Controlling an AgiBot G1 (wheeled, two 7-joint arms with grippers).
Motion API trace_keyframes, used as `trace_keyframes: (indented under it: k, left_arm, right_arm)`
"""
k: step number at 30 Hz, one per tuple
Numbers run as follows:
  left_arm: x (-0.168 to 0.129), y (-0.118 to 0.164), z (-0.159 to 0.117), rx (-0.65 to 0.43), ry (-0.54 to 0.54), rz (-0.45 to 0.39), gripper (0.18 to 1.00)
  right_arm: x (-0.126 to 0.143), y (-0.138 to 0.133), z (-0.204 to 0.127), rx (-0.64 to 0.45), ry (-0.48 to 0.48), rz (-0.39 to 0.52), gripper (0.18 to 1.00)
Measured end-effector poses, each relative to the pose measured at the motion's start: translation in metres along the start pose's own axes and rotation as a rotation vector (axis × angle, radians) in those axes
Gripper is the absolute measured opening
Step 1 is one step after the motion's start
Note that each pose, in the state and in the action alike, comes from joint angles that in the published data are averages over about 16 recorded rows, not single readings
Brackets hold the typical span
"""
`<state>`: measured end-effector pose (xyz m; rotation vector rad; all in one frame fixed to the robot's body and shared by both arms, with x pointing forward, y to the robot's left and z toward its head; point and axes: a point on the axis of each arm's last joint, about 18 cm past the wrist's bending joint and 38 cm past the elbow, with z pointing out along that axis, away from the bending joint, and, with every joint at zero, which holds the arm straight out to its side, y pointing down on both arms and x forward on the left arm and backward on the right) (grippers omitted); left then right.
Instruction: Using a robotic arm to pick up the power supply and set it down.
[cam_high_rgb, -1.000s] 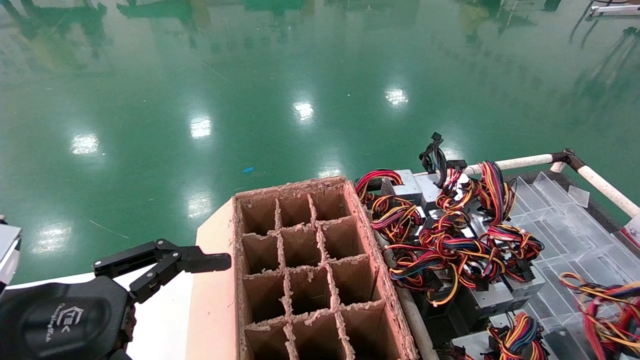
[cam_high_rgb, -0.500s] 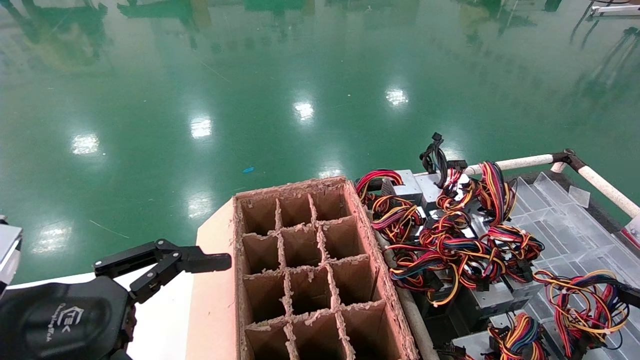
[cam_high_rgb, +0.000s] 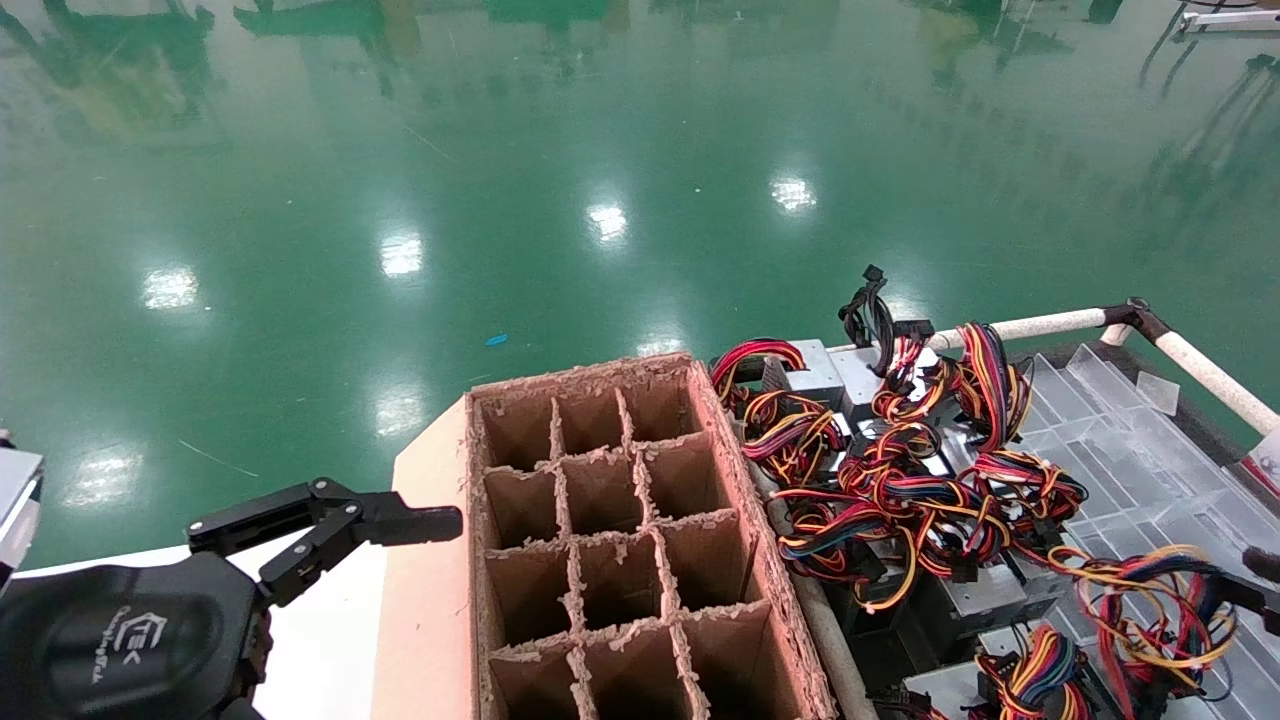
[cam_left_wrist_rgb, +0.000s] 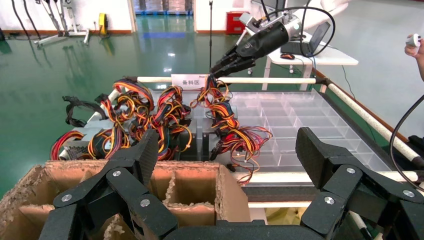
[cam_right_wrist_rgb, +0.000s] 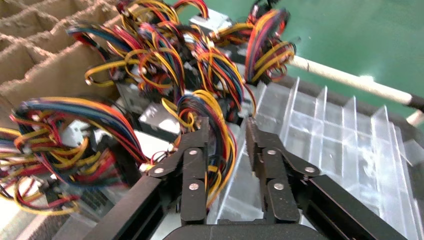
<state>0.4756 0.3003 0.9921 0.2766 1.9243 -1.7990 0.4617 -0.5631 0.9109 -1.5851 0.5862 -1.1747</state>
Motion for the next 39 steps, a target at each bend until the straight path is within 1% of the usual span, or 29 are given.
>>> trace_keyframes:
  k: [5, 13, 21, 27, 32, 39]
  left_arm:
    - [0.000, 0.000, 0.000, 0.000, 0.000, 0.000, 1.000]
    - [0.000, 0.000, 0.000, 0.000, 0.000, 0.000, 1.000]
    - [0.000, 0.000, 0.000, 0.000, 0.000, 0.000, 1.000]
    - [0.000, 0.000, 0.000, 0.000, 0.000, 0.000, 1.000]
    - [0.000, 0.000, 0.000, 0.000, 0.000, 0.000, 1.000]
    - [0.000, 0.000, 0.000, 0.000, 0.000, 0.000, 1.000]
  right_arm:
    - [-0.004, -0.017, 0.004, 0.053, -0.027, 0.023, 0.376]
    - [-0.015, -0.048, 0.016, 0.149, -0.101, 0.070, 0.558]
    - [-0.035, -0.074, 0.041, 0.219, -0.231, 0.082, 0.752]
    - [-0.057, -0.091, 0.063, 0.256, -0.350, 0.076, 0.859]
    - [-0.075, -0.105, 0.078, 0.282, -0.443, 0.067, 0.922]
    - [-0.088, -0.113, 0.087, 0.298, -0.504, 0.058, 0.960]
